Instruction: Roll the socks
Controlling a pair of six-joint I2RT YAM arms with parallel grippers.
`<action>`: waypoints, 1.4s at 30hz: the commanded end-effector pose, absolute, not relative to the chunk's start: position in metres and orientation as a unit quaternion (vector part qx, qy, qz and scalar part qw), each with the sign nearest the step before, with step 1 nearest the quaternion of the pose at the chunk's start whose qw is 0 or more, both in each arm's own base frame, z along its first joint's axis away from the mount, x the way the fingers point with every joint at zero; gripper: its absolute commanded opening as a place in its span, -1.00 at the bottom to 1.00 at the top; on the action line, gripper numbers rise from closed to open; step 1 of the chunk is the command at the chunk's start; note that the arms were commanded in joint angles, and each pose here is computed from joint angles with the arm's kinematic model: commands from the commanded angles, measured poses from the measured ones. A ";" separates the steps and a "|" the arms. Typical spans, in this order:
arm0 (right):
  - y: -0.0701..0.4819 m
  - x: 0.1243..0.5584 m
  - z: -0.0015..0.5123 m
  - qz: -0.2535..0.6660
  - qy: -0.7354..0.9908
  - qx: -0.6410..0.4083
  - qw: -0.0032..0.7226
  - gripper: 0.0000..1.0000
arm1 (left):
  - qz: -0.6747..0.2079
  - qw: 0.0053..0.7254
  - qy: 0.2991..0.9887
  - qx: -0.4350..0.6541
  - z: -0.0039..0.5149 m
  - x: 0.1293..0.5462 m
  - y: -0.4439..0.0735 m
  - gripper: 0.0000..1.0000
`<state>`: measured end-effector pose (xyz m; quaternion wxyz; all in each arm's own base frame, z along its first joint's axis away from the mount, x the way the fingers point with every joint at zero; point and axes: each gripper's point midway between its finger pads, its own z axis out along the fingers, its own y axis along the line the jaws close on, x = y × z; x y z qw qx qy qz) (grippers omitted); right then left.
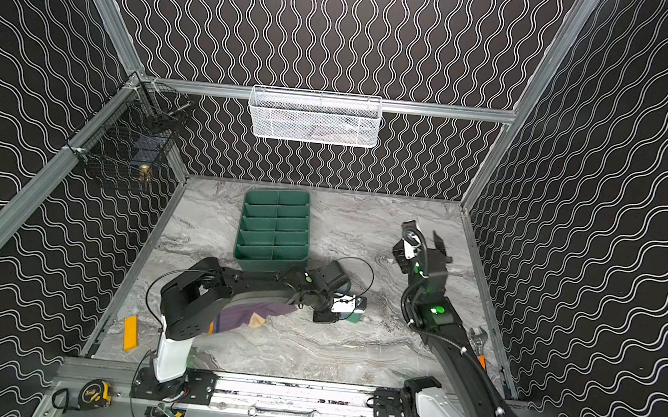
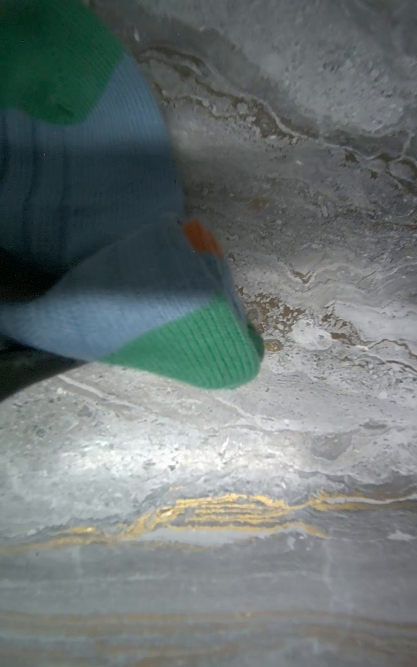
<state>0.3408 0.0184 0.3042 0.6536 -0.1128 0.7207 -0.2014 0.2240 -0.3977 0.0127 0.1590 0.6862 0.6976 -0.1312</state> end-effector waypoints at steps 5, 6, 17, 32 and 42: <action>0.066 0.294 0.319 -0.166 0.642 -0.267 0.699 0.45 | -0.184 -0.089 0.797 0.569 -0.022 0.192 -0.334 -1.00; 0.082 0.286 0.303 -0.166 0.629 -0.327 0.686 0.45 | -0.198 -0.099 0.800 0.558 -0.023 0.194 -0.335 -1.00; 0.150 0.209 0.114 -0.200 0.518 -0.720 0.416 0.48 | -0.205 -0.166 0.822 0.505 -0.054 0.206 -0.318 -1.00; 0.212 0.198 0.056 -0.095 0.520 -0.760 0.377 0.47 | -0.196 -0.157 0.824 0.508 -0.058 0.212 -0.319 -1.00; 0.217 0.199 0.017 -0.075 0.570 -0.759 0.305 -0.47 | -0.203 -0.144 0.822 0.511 -0.051 0.214 -0.322 -1.00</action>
